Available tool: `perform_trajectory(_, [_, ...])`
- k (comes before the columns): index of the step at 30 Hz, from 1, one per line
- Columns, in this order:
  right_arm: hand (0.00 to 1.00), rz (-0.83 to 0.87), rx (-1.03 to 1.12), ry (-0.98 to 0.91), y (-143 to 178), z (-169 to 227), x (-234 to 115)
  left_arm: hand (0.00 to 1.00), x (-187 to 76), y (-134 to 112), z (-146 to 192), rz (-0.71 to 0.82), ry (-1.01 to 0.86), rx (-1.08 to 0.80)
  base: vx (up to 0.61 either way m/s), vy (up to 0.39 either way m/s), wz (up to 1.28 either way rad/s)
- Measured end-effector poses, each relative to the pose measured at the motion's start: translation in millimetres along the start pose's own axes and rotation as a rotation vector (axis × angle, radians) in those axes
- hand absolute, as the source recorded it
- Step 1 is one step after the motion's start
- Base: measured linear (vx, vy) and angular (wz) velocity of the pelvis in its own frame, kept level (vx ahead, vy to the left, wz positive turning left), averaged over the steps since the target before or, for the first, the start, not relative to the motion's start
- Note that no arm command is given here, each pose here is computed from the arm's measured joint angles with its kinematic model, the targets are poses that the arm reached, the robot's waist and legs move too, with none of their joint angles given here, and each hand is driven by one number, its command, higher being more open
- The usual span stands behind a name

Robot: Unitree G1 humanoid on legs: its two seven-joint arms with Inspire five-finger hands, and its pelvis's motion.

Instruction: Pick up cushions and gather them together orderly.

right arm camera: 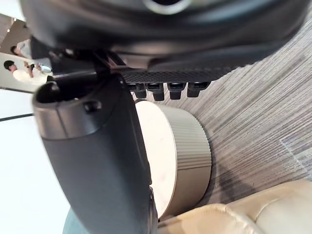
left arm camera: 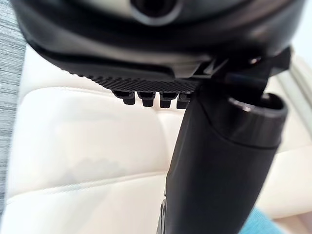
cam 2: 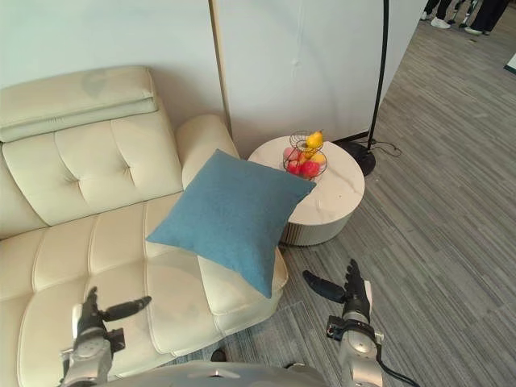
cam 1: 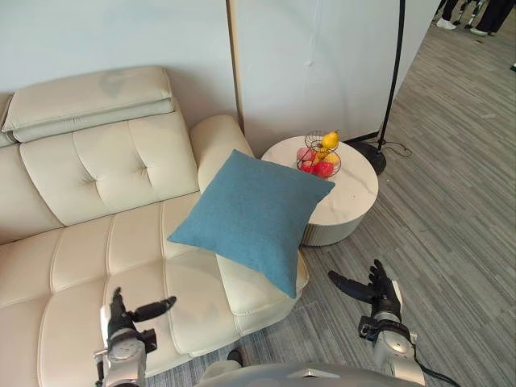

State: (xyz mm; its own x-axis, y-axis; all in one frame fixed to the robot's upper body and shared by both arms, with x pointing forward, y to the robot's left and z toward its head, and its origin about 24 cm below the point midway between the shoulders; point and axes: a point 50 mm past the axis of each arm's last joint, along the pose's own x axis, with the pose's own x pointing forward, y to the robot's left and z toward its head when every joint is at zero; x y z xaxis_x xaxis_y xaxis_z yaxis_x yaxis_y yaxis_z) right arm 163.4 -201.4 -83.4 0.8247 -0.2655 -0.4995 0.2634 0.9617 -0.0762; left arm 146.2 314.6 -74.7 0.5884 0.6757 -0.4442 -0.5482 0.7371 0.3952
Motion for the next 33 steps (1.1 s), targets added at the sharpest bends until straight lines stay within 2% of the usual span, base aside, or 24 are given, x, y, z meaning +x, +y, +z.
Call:
perform_trajectory(7, [1.0,0.108,-0.04,-0.003,22.5,-0.5,-2.5,1.0,4.5,-4.6,41.5,0.05,-0.141,-0.086,-0.02,0.021,-0.03])
perform_trajectory(12, [1.0,0.176,-0.056,-0.023,40.7,4.7,-1.9,1.0,5.4,-20.0,79.7,0.065,-0.254,-0.148,-0.01,0.003,0.0])
perform_trajectory(19, [1.0,0.214,-0.056,-0.14,60.2,38.0,8.5,1.0,-11.5,-76.2,135.4,-0.109,-0.428,-0.174,-0.05,0.024,0.02])
perform_trajectory(24, [1.0,0.249,-0.063,-0.265,82.8,78.2,20.5,1.0,-30.3,-119.4,181.3,-0.258,-0.563,-0.161,-0.05,0.008,-0.01])
perform_trajectory(29, [1.0,0.278,-0.05,-0.389,104.4,120.7,26.8,1.0,-34.8,-136.9,218.2,-0.276,-0.633,-0.162,-0.06,0.002,-0.03])
perform_trajectory(30, [0.0,0.281,-0.048,-0.417,108.6,130.6,27.7,0.0,-34.8,-138.0,226.2,-0.274,-0.65,-0.155,-0.07,-0.001,-0.06])
perform_trajectory(33, [0.0,0.292,-0.031,-0.456,117.5,146.4,27.9,0.0,-35.5,-141.9,242.7,-0.281,-0.691,-0.109,-0.08,-0.013,-0.05])
